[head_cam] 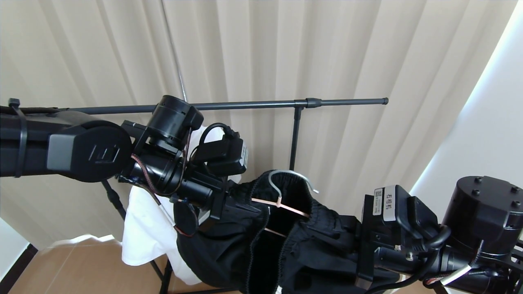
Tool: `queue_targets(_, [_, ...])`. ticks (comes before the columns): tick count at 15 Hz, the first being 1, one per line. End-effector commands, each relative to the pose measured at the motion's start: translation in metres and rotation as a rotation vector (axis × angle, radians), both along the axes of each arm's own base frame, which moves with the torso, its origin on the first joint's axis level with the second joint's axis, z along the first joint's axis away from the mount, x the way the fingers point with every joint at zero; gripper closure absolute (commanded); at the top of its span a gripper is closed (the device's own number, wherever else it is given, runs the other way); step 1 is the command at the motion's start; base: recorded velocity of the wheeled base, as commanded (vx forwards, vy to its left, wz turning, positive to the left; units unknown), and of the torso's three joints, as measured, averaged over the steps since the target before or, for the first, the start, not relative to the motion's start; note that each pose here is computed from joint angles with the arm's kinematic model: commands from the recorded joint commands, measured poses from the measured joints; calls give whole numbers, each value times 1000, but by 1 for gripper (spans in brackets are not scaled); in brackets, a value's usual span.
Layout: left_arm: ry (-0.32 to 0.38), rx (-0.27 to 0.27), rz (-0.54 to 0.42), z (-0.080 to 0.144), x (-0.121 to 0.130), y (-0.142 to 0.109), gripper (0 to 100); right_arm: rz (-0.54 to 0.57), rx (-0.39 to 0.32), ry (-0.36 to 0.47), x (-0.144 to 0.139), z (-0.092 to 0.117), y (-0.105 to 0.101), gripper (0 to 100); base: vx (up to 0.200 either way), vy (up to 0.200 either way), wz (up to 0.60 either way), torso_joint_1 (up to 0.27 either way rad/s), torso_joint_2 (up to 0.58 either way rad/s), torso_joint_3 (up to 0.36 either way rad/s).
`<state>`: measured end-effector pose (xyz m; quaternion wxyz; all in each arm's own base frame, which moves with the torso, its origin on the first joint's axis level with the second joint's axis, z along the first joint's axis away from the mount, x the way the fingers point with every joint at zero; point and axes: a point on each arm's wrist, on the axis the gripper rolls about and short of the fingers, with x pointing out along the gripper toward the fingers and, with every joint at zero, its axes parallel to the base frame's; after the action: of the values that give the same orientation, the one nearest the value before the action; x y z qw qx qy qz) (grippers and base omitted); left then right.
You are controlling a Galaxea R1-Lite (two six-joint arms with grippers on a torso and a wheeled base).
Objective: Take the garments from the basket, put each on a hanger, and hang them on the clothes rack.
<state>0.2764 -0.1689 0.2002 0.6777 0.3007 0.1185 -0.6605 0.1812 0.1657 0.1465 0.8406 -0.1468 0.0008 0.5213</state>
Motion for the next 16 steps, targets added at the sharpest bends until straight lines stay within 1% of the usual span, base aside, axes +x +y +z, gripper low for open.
queue_targets(1, [-5,-4,2,2,-1,1,100,0,-4,4,0,-1,0,0,0,0,0,0,0,0])
queue_targets(3, [-14,-10,7,3,1,2,100,0,0,2,0,0,0,0,0,0,0,0,0,0])
queue_targets(5, [-21,-14,49,4,8,14,100,-46,4,1,9,1,-9,0,0,0,0,0,0,0])
queue_targets(9, [-49,-33,102,17,7,31,100,3,39,3,23,6,-27,0,0,0,0,0,0,0])
queue_targets(11, [-40,-40,132,20,6,38,100,38,54,11,24,8,-32,0,0,0,0,0,0,0])
queue_targets(12, [-34,-49,159,24,5,44,100,91,72,34,22,9,-33,0,0,0,0,0,0,0])
queue_targets(13, [-37,-57,177,28,4,48,100,99,86,51,23,11,-35,0,0,0,0,0,0,0])
queue_targets(15, [-21,-72,221,34,1,57,100,67,119,86,32,14,-46,0,0,0,0,0,0,0])
queue_targets(16, [-10,-78,241,36,-4,61,100,70,129,100,40,14,-57,0,0,0,0,0,0,0])
